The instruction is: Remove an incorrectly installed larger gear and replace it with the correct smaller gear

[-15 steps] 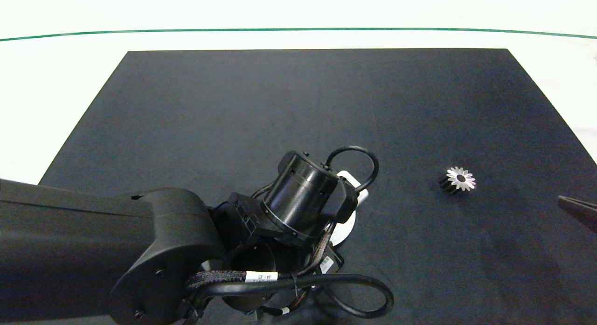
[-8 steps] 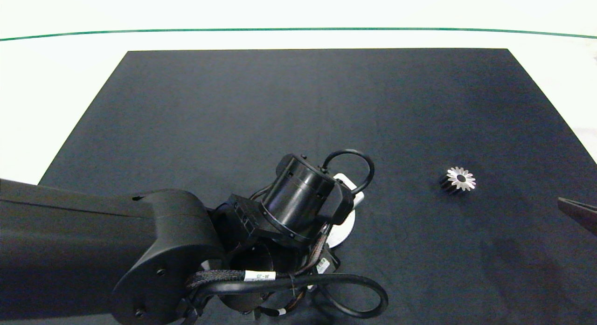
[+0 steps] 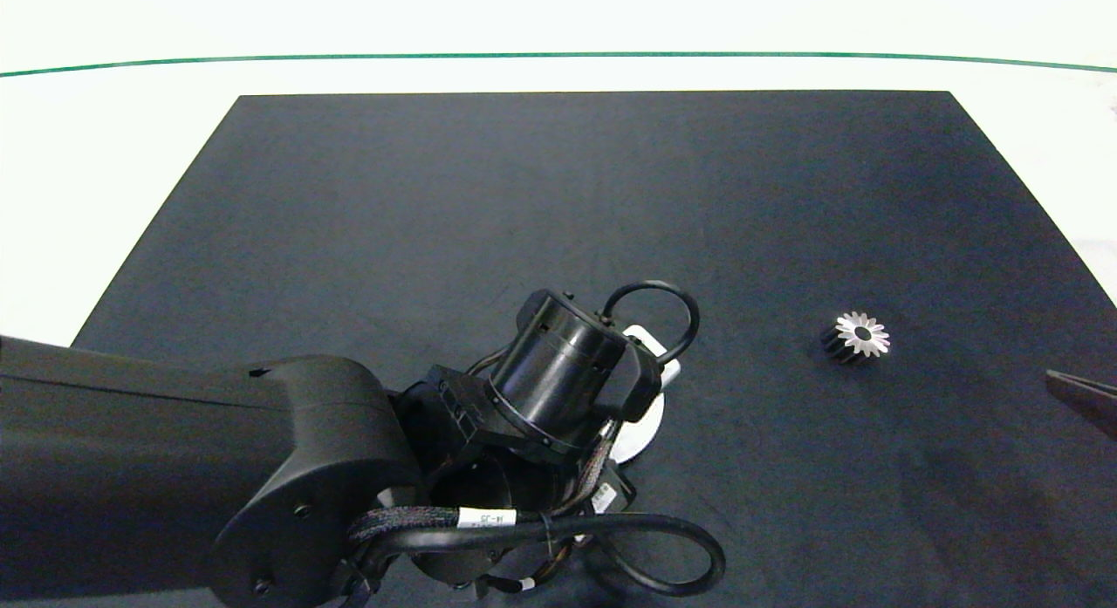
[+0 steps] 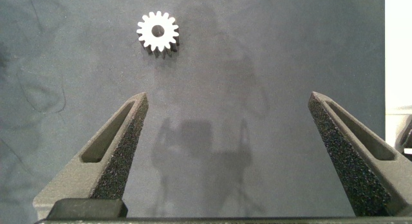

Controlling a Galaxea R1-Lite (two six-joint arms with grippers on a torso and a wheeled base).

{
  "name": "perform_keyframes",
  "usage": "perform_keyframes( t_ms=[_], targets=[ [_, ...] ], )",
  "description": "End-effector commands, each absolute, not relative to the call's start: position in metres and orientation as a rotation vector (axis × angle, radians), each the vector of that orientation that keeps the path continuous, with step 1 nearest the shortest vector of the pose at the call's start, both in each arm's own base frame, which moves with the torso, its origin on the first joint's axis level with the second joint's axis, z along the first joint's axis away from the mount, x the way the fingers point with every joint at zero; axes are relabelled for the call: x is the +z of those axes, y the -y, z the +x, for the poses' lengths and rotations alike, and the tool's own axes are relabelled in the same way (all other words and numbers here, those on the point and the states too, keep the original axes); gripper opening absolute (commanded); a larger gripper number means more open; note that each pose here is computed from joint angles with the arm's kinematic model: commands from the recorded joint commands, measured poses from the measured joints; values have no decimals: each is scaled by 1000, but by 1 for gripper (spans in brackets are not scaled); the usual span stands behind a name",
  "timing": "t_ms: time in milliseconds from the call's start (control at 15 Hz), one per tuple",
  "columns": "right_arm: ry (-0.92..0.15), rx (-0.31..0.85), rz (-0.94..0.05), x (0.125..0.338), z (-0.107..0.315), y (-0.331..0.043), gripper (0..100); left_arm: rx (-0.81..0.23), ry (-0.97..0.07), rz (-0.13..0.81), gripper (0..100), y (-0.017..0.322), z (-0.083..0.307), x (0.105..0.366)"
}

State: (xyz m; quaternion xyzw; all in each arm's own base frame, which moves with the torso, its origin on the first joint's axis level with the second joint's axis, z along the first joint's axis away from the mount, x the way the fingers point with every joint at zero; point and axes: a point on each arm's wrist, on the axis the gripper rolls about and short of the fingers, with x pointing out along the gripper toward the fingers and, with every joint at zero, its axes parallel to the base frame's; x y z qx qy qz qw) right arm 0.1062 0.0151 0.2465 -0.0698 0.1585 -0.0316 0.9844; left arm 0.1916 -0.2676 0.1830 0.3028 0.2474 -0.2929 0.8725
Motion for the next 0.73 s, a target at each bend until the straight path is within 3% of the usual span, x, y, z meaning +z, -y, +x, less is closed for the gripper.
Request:
perform_keyframes(
  t_ms=[67,533,733],
  targets=[
    [-322,-65,-142,246,107,-15,100,-609,-511,625,100,266,190,186],
    [-262,-67,-130,252,91,-12,100,-598,-382,520,100,228,168,239],
    [-261,-64,-131,252,70,-8,100,-518,-306,436,100,189,164,269]
  ],
)
